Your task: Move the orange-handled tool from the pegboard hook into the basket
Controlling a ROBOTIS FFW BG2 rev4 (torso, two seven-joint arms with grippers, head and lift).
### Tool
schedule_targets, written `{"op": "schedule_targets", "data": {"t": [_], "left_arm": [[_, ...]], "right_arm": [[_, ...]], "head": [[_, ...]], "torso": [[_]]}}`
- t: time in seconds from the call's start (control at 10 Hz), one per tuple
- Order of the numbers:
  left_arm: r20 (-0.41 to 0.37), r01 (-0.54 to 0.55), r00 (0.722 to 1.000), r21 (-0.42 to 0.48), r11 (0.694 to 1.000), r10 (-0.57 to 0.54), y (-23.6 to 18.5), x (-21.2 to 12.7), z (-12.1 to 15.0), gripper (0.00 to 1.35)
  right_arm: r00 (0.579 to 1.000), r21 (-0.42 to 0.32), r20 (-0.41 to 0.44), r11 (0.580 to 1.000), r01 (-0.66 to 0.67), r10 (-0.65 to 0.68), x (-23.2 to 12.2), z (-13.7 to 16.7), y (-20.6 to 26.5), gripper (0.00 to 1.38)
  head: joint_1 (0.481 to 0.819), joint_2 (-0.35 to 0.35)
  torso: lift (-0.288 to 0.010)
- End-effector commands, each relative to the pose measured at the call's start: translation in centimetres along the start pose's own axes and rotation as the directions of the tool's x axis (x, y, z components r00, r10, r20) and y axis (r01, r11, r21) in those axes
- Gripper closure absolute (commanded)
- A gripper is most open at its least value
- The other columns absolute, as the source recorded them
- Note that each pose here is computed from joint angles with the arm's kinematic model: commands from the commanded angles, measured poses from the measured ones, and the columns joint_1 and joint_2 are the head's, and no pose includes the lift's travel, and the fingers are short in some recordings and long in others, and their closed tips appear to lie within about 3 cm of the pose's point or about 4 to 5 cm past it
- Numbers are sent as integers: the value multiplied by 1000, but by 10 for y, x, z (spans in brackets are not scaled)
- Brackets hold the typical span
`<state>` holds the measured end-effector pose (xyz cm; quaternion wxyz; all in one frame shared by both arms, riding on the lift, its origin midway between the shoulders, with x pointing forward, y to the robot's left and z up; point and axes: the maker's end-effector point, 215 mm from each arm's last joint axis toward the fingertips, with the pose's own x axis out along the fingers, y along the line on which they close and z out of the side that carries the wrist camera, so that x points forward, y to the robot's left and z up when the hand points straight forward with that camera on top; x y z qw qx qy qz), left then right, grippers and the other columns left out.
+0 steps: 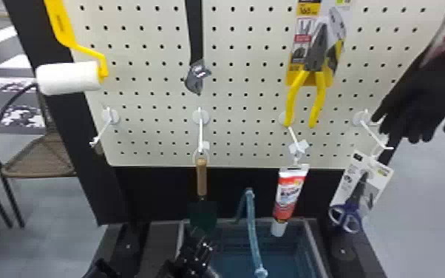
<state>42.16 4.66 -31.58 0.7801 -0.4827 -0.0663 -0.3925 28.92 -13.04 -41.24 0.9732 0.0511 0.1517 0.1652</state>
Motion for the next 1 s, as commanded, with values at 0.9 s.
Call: {"op": "schedule_targets", "data": {"t": [0.9], "left_arm": [[3,1,1000,3,1000,-1,0,0,2,239]], "right_arm": [[1000,1,0,1000,0,0,0,0,0,285]], "head": [[549,0]], "torso": [[-100]]}}
